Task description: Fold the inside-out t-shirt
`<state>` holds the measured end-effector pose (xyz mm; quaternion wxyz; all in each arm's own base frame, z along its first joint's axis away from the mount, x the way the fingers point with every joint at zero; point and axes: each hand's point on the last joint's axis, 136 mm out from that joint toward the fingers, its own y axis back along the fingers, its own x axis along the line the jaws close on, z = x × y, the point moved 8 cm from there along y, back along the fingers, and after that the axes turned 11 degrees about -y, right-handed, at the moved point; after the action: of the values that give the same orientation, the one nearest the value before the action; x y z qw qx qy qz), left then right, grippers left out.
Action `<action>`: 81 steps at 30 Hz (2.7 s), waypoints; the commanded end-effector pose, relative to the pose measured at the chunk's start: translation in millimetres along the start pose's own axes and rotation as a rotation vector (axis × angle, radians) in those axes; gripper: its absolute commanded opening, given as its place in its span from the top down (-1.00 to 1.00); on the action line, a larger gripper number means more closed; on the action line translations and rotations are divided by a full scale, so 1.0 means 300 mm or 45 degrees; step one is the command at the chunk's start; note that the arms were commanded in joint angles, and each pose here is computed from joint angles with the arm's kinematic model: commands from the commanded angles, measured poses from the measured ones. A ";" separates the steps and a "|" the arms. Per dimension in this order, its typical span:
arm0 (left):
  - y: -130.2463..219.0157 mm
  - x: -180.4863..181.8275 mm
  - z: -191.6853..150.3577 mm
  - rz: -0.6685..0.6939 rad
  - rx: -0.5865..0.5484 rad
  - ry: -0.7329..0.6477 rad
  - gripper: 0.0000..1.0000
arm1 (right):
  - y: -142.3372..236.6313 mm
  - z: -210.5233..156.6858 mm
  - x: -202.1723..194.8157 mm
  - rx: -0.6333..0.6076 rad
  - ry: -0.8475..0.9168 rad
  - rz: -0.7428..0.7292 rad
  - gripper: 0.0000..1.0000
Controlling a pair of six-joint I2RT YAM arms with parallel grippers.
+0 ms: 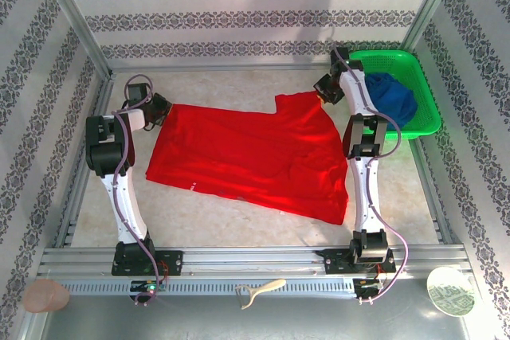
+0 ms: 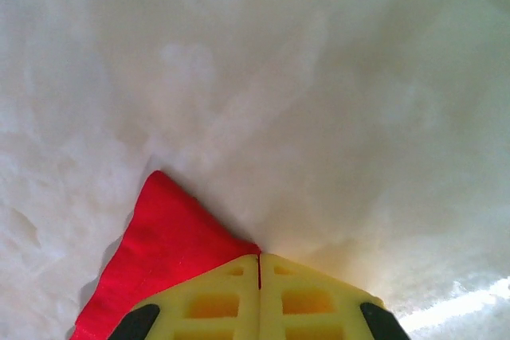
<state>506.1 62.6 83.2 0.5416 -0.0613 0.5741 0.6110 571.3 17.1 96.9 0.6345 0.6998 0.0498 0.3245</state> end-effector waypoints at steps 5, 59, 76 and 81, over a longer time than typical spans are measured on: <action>0.034 -0.107 0.076 -0.121 -0.005 -0.143 1.00 | 0.233 -0.043 0.130 -0.012 0.168 0.282 1.00; 0.343 0.035 -0.046 -0.193 -0.011 0.079 1.00 | 0.661 -0.790 -0.682 0.023 0.099 0.178 1.00; 0.444 0.100 -0.076 -0.092 -0.094 0.046 -0.20 | 0.655 -0.763 -0.775 -0.076 0.043 0.064 0.02; 0.451 -0.076 -0.014 -0.212 -0.039 -0.132 -0.21 | 0.602 -0.699 -0.595 0.030 0.217 0.111 0.01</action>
<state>399.3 90.8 157.8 0.5699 -0.1125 0.5556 0.5949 231.3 67.3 184.9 0.6290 0.6880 0.0511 0.3582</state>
